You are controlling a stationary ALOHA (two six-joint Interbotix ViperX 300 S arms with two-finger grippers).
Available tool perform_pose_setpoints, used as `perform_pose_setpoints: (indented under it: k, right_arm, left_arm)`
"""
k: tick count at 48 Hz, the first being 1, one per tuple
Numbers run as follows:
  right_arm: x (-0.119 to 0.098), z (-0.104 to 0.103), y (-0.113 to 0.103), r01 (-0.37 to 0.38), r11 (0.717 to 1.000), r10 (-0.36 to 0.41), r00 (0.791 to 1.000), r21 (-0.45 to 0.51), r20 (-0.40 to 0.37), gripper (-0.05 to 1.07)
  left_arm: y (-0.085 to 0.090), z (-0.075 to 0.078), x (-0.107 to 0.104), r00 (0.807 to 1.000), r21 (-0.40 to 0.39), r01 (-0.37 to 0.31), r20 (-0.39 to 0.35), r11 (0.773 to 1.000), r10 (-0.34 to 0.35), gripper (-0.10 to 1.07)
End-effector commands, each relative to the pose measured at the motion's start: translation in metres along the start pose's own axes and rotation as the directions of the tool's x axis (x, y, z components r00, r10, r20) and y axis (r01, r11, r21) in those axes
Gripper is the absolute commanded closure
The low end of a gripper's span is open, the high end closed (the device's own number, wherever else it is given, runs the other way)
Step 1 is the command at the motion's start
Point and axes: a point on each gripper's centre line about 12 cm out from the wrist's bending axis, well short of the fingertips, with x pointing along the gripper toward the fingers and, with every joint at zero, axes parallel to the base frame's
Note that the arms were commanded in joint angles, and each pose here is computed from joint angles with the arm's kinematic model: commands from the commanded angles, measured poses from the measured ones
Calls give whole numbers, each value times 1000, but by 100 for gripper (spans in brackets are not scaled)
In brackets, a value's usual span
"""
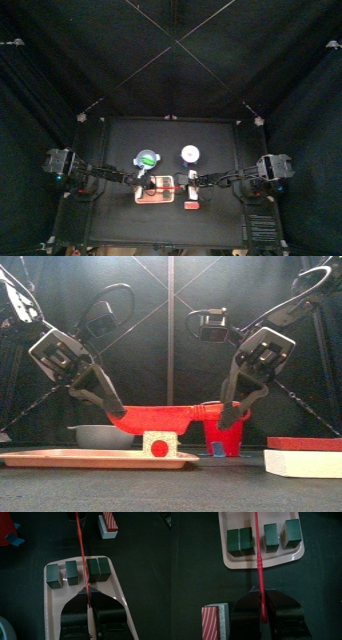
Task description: Cut sushi roll
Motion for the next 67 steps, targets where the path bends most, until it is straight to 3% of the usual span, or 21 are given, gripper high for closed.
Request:
perform_pose_setpoints:
  k: [1, 15, 33, 41, 67]
  right_arm:
    - [-14, 24, 0, -2, 1000, 2, 996, 0, 91, 67]
    - [-23, 28, 5, -13, 1000, 14, 993, -11, 115, 67]
    - [-19, 12, 23, -48, 998, 51, 996, -36, 73, 67]
    - [-17, 8, 30, -63, 997, 66, 996, -51, 60, 67]
    - [-7, 3, 27, -54, 998, 55, 998, -33, 40, 67]
  left_arm:
    - [-1, 19, 0, 998, 8, 5, 64, 1000, -6, 68]
    - [-7, 30, -11, 993, 37, 23, 113, 999, -27, 68]
    - [-23, 13, -1, 996, 47, 67, 54, 997, -70, 68]
    - [-26, 12, 1, 996, 42, 73, 49, 996, -75, 68]
    - [-22, 11, 6, 997, 23, 58, 43, 998, -59, 68]
